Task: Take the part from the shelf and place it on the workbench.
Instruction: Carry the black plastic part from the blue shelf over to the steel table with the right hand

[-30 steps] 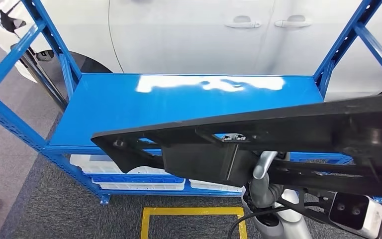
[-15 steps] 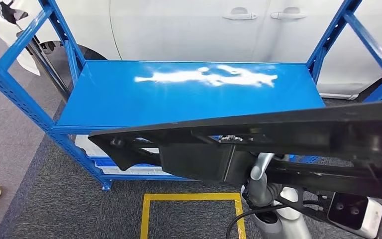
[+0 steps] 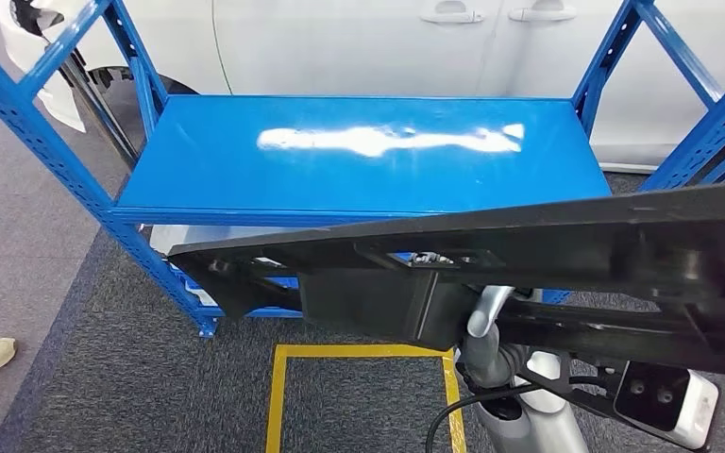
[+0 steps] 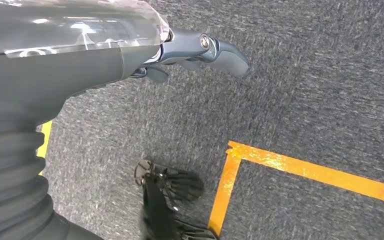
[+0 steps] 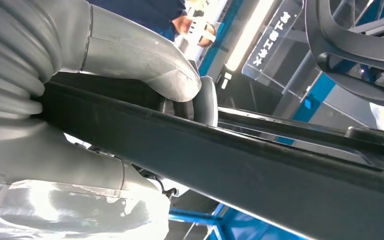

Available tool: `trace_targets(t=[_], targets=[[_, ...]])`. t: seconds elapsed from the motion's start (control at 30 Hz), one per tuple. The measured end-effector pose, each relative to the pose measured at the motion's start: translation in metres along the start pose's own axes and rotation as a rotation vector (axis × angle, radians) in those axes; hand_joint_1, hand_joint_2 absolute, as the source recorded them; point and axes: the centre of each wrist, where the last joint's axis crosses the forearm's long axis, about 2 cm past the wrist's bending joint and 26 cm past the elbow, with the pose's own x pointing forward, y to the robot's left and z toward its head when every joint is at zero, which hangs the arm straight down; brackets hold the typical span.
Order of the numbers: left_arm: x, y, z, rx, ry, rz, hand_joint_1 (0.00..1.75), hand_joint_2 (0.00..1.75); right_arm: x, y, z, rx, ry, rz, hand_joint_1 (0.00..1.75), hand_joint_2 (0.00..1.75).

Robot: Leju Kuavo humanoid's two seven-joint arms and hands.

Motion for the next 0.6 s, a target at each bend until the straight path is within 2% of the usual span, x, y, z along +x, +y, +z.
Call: trace_targets(t=[0.6], targets=[[-0.0015, -0.0032, 0.0006, -0.016, 0.003, -0.006, 0.0, 1.75, -0.0015, -0.0019, 0.0025, -0.008, 0.009, 0.003, 1.75, 1.75]])
